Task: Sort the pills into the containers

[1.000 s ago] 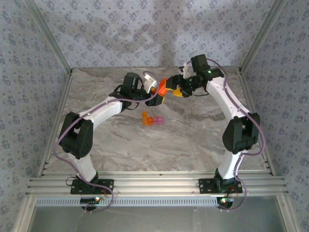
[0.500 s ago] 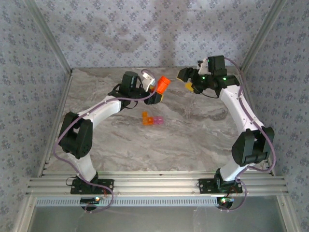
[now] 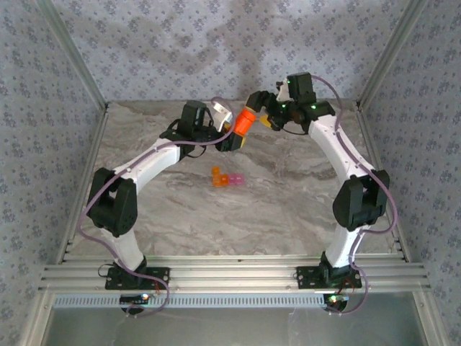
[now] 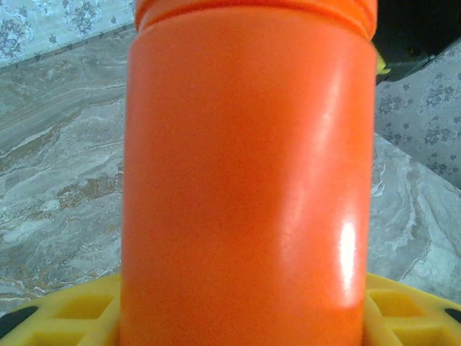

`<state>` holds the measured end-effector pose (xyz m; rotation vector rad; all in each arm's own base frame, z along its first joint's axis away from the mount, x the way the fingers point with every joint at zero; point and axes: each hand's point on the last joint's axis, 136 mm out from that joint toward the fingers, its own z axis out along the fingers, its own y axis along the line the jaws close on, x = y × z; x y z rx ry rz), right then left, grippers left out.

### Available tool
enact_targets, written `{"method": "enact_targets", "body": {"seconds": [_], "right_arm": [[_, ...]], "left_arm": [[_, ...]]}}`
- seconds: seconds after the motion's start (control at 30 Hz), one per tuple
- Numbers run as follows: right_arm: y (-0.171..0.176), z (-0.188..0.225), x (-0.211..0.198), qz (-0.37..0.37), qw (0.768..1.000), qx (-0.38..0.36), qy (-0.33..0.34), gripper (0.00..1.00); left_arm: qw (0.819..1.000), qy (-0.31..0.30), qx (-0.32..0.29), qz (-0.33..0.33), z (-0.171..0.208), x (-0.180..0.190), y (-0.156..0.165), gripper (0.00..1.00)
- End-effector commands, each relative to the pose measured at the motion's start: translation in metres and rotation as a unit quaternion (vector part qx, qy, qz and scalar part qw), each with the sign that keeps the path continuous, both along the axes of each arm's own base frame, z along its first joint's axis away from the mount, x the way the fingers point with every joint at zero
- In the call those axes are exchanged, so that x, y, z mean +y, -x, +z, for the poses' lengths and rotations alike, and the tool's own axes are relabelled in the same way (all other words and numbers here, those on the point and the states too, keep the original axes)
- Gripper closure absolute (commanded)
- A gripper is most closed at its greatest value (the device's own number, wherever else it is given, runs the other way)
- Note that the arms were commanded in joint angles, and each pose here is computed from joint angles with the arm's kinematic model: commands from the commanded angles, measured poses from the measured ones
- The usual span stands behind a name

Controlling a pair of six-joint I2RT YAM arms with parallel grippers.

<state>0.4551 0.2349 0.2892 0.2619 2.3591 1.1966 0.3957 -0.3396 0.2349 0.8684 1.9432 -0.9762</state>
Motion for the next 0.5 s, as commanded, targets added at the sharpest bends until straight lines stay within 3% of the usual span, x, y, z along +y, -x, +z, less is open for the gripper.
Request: {"method": "enact_targets", "body": {"seconds": [0.0, 0.47], "right_arm": [[-0.005, 0.003, 0.009, -0.003, 1.000, -0.002, -0.002, 0.19], [0.001, 0.002, 0.021, 0.028, 0.999, -0.021, 0.002, 0.57]], "left_arm": [[0.999, 0.018, -0.019, -0.017, 0.029, -0.004, 0.008, 1.00], [0.999, 0.018, -0.023, -0.017, 0.029, -0.001, 0.007, 1.00]]}}
